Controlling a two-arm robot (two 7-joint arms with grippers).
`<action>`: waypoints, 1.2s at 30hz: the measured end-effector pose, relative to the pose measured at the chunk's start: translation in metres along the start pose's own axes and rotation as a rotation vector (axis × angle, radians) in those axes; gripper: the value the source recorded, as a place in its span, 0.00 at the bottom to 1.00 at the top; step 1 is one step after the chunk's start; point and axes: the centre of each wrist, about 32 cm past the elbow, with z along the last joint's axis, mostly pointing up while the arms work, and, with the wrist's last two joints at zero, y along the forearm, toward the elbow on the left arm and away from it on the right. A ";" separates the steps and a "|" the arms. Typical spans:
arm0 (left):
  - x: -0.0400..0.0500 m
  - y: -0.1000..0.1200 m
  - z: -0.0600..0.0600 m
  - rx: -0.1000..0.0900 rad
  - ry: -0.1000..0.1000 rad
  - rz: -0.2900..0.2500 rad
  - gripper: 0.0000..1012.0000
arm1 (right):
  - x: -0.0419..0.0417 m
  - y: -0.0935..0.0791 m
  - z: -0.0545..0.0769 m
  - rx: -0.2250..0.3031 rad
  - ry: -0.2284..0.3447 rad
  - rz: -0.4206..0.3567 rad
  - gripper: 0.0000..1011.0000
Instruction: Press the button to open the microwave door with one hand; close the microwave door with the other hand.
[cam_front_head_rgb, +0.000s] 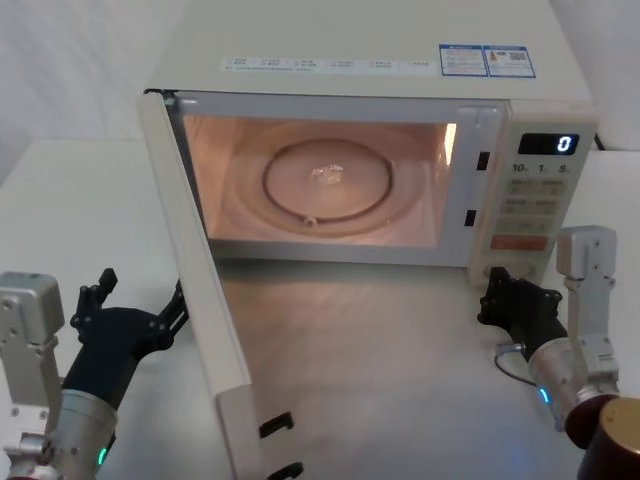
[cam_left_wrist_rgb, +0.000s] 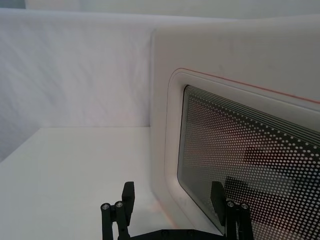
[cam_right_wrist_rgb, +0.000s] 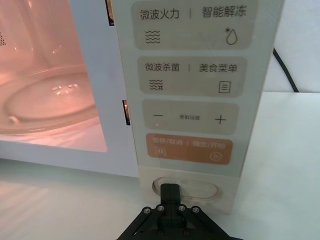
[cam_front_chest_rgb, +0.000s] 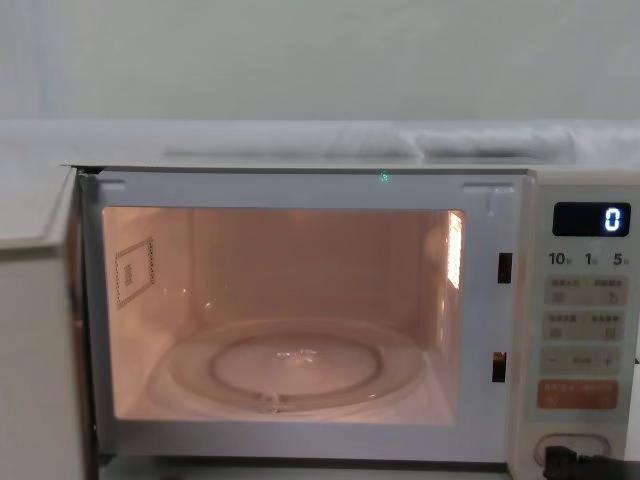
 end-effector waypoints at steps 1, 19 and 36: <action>0.0000 0.000 0.000 0.000 0.000 0.000 0.99 | 0.0003 -0.001 0.000 0.000 0.000 0.000 0.00; 0.0000 0.000 0.000 0.000 0.000 0.000 0.99 | 0.0055 -0.029 0.020 0.048 -0.014 0.026 0.00; 0.0000 0.000 0.000 0.000 0.000 0.000 0.99 | 0.0209 -0.059 0.053 0.132 -0.037 0.081 0.00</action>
